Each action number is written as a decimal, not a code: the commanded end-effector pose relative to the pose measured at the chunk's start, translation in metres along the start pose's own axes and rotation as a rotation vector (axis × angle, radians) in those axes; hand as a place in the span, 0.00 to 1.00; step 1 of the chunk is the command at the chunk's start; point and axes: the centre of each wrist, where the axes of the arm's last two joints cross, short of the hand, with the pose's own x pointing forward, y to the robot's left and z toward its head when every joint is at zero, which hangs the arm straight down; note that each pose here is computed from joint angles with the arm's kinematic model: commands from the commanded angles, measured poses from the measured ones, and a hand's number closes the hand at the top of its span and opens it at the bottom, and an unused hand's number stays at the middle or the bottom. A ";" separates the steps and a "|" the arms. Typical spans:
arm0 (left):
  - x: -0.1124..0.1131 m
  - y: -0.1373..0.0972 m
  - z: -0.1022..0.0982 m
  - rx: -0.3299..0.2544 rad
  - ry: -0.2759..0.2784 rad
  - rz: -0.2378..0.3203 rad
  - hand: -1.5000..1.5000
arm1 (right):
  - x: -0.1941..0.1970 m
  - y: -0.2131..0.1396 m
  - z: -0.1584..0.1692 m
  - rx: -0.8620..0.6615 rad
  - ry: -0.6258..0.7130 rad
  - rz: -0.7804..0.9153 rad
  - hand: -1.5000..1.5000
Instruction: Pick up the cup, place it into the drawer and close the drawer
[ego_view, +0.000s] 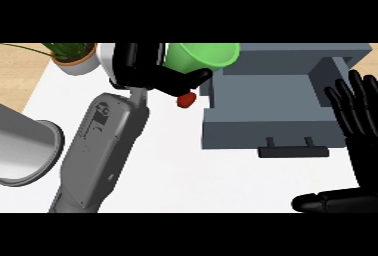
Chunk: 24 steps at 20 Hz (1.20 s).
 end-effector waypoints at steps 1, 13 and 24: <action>0.011 -0.026 -0.025 -0.017 0.036 -0.022 1.00 | 0.000 -0.002 -0.001 -0.001 0.000 0.002 0.00; -0.024 -0.053 -0.054 0.000 0.125 -0.089 1.00 | 0.001 0.005 -0.008 0.013 -0.008 0.003 0.00; -0.061 -0.064 -0.039 -0.037 0.209 -0.166 1.00 | -0.018 -0.007 -0.010 0.011 -0.024 -0.004 0.00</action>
